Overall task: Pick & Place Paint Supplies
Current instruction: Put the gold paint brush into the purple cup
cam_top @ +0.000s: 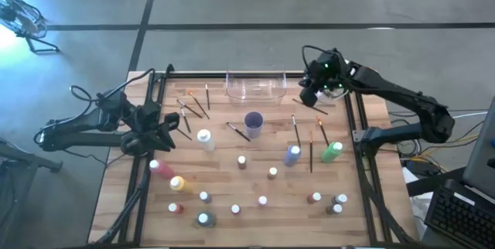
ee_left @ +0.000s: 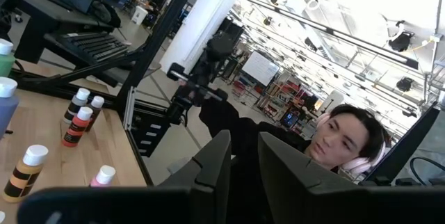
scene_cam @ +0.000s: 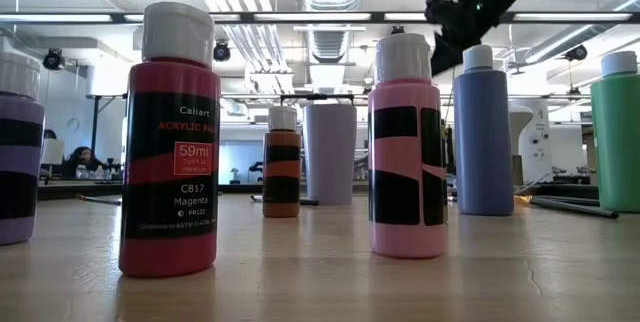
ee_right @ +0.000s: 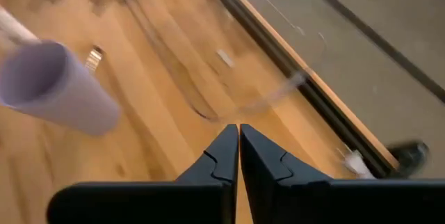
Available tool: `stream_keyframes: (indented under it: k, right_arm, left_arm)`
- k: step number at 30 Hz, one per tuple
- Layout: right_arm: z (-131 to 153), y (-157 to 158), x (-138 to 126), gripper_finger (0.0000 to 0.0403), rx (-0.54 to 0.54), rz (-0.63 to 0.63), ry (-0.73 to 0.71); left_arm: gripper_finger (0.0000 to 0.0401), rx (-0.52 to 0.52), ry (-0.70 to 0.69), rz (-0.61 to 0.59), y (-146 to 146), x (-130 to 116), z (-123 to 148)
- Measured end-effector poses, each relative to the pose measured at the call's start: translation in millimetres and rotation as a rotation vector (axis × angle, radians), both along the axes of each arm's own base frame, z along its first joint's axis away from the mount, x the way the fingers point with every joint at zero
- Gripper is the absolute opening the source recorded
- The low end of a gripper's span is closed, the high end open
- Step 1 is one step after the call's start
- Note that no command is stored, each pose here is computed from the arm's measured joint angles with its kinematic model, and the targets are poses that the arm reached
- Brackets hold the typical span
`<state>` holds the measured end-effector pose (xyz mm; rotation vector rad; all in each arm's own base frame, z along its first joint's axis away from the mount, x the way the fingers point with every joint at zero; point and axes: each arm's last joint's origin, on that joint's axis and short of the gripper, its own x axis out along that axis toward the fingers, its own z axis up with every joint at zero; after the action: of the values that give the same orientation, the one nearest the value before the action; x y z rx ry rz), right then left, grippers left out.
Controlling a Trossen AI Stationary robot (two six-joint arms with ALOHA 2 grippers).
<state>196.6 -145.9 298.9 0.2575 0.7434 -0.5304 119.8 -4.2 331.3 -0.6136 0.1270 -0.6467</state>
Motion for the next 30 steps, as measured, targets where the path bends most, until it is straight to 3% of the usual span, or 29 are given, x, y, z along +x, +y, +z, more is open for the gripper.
stream_keyframes:
  k: [18, 30]
  right_arm:
    - [-52.6, -37.9, 20.5, 0.0184, 0.023, 0.177, 0.229]
    - [-77.1, -41.6, 21.9, 0.0214, 0.067, 0.231, 0.326]
  left_arm:
    - [0.0081, 0.000, 0.000, 0.000, 0.0, 0.0, -0.1]
    - [0.0081, 0.000, 0.000, 0.000, 0.0, 0.0, 0.0]
